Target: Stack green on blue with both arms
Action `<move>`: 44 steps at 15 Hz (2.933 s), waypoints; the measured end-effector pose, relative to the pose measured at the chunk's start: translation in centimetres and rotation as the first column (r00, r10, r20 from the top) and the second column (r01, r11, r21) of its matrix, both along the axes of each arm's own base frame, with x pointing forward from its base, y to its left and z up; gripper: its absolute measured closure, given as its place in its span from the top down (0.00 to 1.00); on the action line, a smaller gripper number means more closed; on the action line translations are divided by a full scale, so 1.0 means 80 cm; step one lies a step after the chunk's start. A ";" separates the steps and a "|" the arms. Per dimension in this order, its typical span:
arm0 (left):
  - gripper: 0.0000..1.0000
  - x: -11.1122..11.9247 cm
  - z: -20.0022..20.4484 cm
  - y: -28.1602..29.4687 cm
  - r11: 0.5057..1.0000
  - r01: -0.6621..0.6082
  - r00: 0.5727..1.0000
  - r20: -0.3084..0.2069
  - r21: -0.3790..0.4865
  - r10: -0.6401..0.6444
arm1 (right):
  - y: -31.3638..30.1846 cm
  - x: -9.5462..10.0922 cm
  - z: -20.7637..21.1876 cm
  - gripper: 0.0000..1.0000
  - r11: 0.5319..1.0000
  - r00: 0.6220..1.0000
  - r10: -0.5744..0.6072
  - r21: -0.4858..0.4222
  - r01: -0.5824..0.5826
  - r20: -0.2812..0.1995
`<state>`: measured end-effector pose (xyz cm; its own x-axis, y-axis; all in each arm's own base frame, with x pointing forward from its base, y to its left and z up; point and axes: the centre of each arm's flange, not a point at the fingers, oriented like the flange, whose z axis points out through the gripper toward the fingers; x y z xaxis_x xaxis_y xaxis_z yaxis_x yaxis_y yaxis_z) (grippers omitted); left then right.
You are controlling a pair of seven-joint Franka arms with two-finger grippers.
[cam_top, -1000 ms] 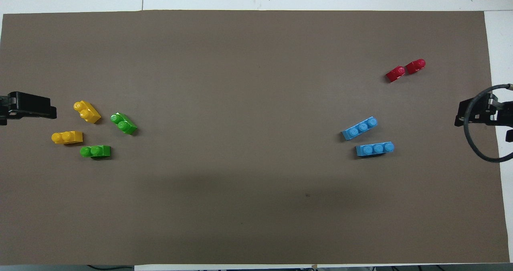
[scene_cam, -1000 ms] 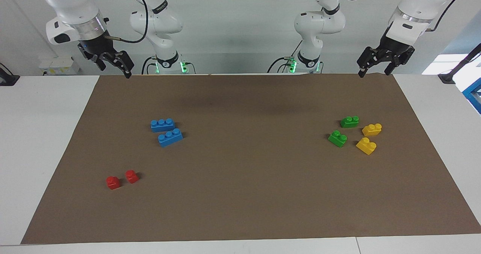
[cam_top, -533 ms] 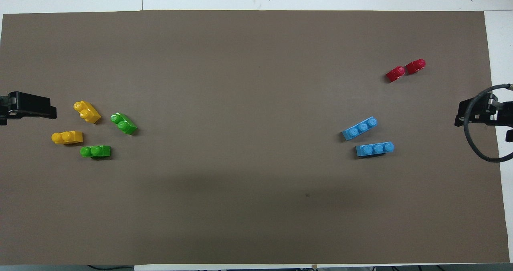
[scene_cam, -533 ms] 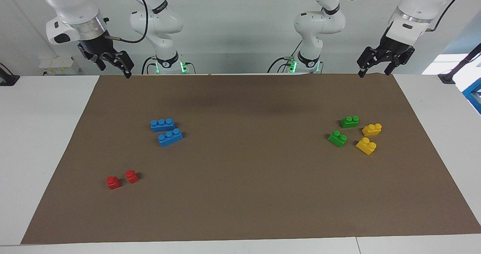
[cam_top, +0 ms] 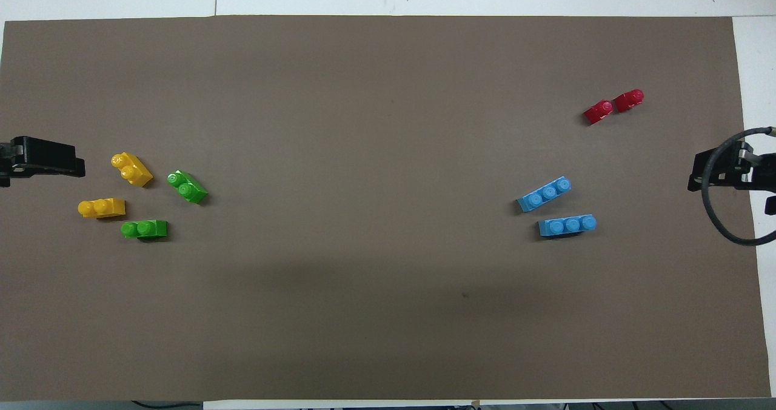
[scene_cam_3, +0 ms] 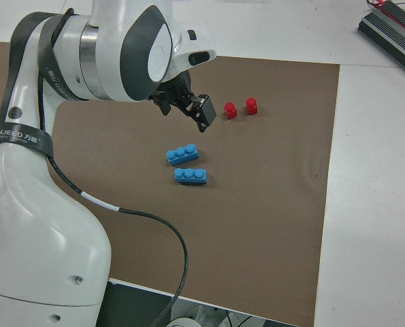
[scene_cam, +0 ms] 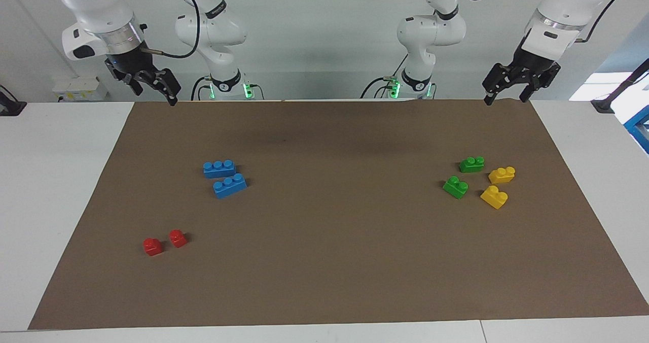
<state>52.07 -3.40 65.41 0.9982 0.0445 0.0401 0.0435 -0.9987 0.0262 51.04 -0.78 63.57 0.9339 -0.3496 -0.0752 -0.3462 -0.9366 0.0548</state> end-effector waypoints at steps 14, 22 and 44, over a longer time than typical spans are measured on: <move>1.00 -0.005 -0.014 -0.006 1.000 -0.014 1.000 -0.027 0.001 0.014 | 0.000 0.000 0.000 1.00 1.000 1.000 0.000 0.000 0.000 0.000; 1.00 -0.007 -0.011 -0.007 1.000 -0.013 1.000 -0.021 0.000 0.013 | 0.000 0.000 0.000 1.00 1.000 1.000 0.000 0.000 0.000 0.000; 1.00 0.031 -0.324 0.005 0.817 -0.573 0.817 0.039 -0.062 0.575 | 0.000 0.000 0.000 1.00 1.000 1.000 0.000 0.000 0.000 0.000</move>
<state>54.57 -2.98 39.46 0.7874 0.6118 0.0758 0.6057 -0.7906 0.0894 51.04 -0.78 63.57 0.9339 -0.3496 -0.0752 -0.3462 -0.9366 0.0548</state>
